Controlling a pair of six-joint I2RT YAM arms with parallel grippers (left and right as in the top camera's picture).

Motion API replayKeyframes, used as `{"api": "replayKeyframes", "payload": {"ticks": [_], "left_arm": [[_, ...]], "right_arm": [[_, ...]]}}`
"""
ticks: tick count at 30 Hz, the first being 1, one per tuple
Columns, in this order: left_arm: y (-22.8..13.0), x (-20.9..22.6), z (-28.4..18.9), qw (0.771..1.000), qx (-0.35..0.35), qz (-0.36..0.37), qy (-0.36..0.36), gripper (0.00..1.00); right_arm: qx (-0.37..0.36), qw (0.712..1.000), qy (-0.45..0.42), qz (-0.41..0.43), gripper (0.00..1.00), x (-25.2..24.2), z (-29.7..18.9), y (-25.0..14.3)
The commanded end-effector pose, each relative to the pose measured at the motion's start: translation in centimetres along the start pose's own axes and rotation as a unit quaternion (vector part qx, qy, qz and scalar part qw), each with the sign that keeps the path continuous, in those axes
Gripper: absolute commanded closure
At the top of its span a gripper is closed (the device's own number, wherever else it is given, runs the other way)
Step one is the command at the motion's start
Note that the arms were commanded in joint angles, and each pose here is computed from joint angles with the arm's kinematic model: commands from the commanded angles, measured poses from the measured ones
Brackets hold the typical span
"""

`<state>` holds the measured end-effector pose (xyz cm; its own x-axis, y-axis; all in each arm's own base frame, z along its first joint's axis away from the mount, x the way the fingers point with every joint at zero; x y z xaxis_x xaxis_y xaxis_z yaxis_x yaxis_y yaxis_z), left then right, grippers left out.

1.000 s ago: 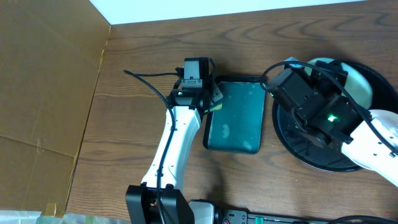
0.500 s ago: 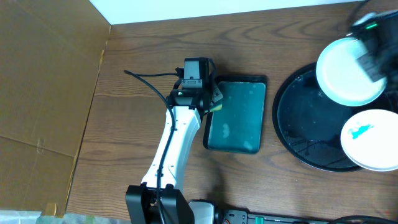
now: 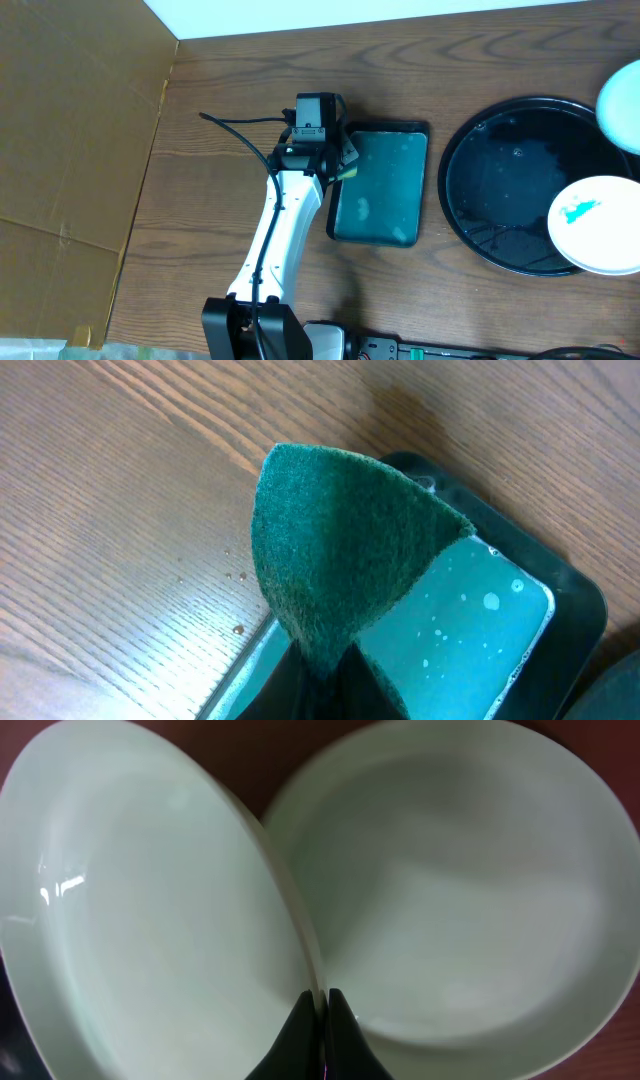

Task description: Clean dirty plates on tray and stack at the side

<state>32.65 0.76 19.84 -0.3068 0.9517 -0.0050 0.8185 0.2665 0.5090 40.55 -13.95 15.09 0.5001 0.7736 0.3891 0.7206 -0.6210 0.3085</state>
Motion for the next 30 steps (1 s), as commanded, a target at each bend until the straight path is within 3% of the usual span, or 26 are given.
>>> {"api": "replayKeyframes", "payload": {"ticks": [1, 10, 11, 13, 15, 19, 25, 30], "left_arm": [[0.0, 0.2, 0.1, 1.000, 0.000, -0.009, 0.007, 0.92], [0.0, 0.2, 0.1, 1.000, 0.000, -0.010, 0.007, 0.93], [0.1, 0.2, 0.1, 1.000, -0.002, -0.010, 0.007, 0.93], [0.2, 0.2, 0.1, 1.000, -0.005, -0.011, 0.006, 0.93], [0.3, 0.2, 0.1, 1.000, -0.007, -0.011, 0.005, 0.93], [0.3, 0.2, 0.1, 1.000, -0.007, -0.011, 0.005, 0.93], [0.3, 0.2, 0.1, 1.000, -0.007, -0.011, 0.005, 0.93], [0.2, 0.2, 0.1, 1.000, -0.005, -0.010, 0.005, 0.93]], "right_arm": [[0.019, 0.990, 0.089, 0.104, 0.99, -2.3, -0.1, 0.8], [-0.020, 0.974, 0.023, 0.222, 0.98, -9.6, -0.9, 2.3], [-0.022, 0.974, 0.019, 0.225, 0.95, -9.7, -1.0, 2.4], [-0.025, 0.974, 0.011, 0.225, 0.76, -9.9, -0.9, 2.4], [-0.026, 0.974, 0.004, 0.224, 0.73, -9.9, -0.9, 2.4], [-0.019, 0.975, 0.012, 0.222, 0.69, -9.5, -0.8, 2.2], [0.055, 0.977, 0.110, 0.174, 0.55, -5.3, -0.4, 0.3], [0.083, 0.973, 0.130, 0.169, 0.52, -3.0, -2.1, -1.0]]}}
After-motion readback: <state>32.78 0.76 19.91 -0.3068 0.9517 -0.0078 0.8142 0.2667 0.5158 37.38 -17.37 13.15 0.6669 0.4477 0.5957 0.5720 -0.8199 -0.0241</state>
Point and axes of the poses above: each gripper's point midway between its finger pads, its own z axis out along the fingers, its own x axis along the line the jaws close on, y = z × x, the point moved 7 cm from there along -z, back along the fingers, and after that the axes turned 14 degrees about z, right-handed, at the moved point
